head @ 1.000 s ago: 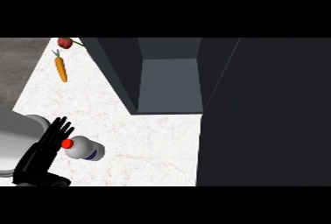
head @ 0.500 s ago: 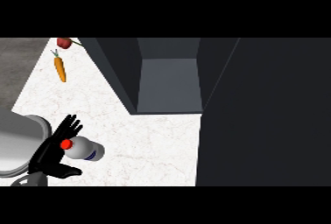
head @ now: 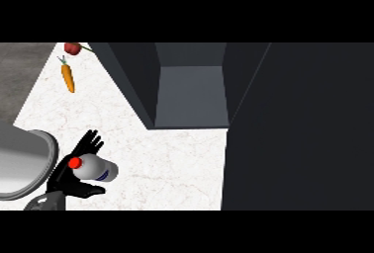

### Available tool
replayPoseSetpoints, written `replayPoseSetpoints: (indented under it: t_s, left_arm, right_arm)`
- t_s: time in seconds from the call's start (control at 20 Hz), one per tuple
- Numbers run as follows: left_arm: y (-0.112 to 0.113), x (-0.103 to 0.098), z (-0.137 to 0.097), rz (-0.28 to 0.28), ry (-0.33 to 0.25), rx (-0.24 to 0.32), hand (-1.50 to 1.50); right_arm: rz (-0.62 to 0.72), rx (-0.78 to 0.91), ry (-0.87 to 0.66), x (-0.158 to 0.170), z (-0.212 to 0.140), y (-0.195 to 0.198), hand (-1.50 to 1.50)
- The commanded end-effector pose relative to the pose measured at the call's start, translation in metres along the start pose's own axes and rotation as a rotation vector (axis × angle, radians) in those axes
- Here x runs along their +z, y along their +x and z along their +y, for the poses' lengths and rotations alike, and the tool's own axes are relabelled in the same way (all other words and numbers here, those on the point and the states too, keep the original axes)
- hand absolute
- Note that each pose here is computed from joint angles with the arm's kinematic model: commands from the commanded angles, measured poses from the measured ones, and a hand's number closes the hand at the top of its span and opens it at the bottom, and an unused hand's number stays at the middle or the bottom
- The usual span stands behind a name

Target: Pick up the bottled water, place it into the cabinet and close the cabinet

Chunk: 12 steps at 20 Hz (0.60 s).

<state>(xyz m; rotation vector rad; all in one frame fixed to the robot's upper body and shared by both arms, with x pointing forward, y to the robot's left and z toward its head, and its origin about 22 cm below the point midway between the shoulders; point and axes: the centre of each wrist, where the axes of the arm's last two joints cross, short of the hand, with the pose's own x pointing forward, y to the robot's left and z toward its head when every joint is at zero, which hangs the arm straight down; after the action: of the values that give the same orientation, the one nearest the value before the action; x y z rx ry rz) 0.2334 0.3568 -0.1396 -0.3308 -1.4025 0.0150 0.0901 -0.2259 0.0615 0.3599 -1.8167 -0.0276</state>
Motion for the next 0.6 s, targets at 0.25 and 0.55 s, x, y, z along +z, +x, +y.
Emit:
replayPoseSetpoints:
  t_s: [0.25,0.55]
  left_arm:
    - [-0.014,-0.013,-0.02,-0.028,-0.138,0.197,-1.5]
    - [-0.019,-0.014,-0.027,-0.032,-0.182,0.244,-1.5]
  right_arm:
    - [-0.004,0.003,0.001,-0.007,0.0,-0.008,-1.5]
    - [0.011,-0.011,0.015,-0.014,0.005,-0.002,-1.5]
